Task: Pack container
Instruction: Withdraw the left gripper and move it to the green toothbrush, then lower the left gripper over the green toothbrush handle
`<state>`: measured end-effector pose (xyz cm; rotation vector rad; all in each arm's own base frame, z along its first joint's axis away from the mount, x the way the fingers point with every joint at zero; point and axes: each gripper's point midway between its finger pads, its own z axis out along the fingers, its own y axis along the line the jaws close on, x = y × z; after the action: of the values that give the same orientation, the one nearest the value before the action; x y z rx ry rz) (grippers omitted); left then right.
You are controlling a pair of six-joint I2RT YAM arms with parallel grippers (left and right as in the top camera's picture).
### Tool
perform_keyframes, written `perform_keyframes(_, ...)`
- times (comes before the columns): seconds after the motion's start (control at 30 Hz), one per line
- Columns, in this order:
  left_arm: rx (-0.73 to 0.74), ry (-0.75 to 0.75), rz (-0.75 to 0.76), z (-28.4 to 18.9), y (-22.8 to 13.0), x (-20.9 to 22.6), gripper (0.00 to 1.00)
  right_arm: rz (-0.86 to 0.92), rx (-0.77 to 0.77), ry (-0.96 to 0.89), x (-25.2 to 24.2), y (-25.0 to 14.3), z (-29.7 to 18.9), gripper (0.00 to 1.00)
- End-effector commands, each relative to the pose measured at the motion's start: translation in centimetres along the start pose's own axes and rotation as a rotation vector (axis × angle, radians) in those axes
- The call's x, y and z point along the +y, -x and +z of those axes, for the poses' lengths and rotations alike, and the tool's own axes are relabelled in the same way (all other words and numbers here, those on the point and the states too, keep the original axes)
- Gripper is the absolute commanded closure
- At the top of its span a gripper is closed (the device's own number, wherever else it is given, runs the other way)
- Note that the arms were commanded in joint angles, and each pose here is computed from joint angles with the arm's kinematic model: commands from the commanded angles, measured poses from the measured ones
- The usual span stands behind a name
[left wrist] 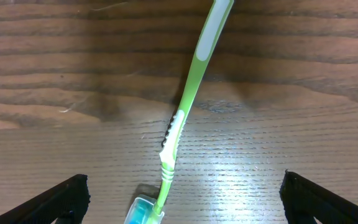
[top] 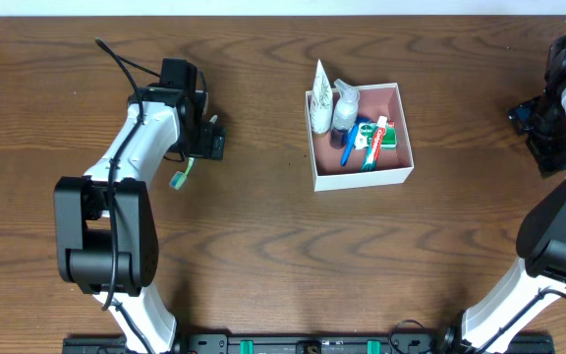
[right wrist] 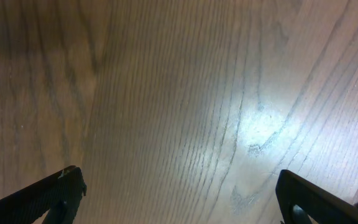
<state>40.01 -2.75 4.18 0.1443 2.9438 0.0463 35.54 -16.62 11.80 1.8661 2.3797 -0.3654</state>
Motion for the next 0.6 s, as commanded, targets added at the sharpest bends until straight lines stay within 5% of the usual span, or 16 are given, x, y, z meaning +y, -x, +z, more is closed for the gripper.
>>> perform_keyframes(0.0, 0.019, -0.014, 0.013, 0.63, -0.41, -0.03, 0.02, 0.015, -0.011, -0.009, -0.08, 0.3, 0.08, 0.01)
perform_keyframes(0.57, 0.021, -0.014, 0.031, 0.97, -0.66, -0.05, 0.02, 0.015, -0.011, -0.009, -0.08, 0.3, 0.08, 0.01)
